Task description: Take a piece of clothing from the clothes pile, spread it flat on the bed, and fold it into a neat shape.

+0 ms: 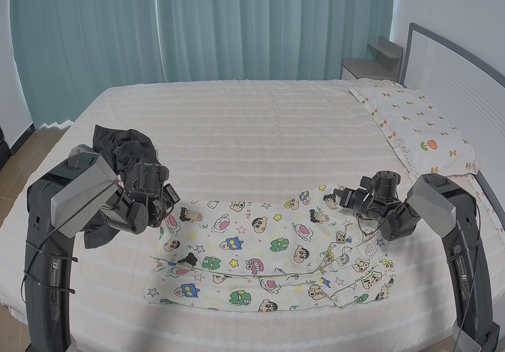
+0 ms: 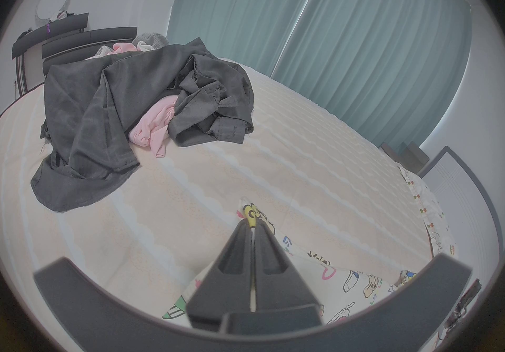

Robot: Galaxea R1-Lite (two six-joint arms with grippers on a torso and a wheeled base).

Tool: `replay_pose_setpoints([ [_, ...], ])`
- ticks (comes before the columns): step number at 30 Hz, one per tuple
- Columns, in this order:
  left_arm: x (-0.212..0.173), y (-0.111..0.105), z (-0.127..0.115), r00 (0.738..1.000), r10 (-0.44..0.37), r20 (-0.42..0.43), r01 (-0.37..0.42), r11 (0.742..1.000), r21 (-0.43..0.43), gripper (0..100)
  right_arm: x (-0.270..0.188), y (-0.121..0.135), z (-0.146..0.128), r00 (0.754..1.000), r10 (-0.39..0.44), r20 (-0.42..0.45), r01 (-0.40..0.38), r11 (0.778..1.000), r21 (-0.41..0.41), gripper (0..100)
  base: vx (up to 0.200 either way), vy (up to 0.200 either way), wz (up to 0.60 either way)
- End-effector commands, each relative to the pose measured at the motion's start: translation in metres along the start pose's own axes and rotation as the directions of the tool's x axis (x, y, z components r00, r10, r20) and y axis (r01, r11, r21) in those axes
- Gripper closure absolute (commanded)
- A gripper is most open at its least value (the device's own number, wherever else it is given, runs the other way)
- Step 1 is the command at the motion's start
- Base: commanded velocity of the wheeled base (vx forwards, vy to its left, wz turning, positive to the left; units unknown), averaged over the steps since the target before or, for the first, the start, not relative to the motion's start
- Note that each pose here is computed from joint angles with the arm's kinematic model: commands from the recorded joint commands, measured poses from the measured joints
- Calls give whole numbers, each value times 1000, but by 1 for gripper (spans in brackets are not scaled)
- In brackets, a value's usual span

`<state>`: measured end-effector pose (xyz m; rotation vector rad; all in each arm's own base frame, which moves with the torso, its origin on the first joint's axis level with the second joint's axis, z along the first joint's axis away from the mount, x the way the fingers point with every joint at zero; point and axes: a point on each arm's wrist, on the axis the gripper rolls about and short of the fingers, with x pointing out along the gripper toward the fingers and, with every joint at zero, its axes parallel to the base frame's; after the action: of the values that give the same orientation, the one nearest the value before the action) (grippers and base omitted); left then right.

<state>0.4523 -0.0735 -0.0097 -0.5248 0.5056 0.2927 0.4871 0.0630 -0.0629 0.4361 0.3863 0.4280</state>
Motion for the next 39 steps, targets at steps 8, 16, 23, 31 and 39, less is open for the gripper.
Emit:
replay_pose_setpoints([
  [8,-13,-8,12,1000,-13,26,13,1000,15,100,-35,-1,30,999,47,-5,-47,998,31,100,0,0,0],
  [16,-15,-4,14,1000,-9,26,8,999,49,100,-48,-2,36,998,53,41,-56,996,69,100,0,0,0],
  [23,-16,-9,19,998,-27,50,25,999,47,100,-59,7,47,995,81,57,-85,994,68,100,0,0,0],
  [31,-15,-12,22,997,-40,62,36,996,76,100,-68,12,59,993,88,75,-93,994,58,100,0,0,0],
  [39,-19,-12,23,998,-38,56,33,996,80,100,-80,10,49,995,81,50,-84,994,68,100,0,0,0],
])
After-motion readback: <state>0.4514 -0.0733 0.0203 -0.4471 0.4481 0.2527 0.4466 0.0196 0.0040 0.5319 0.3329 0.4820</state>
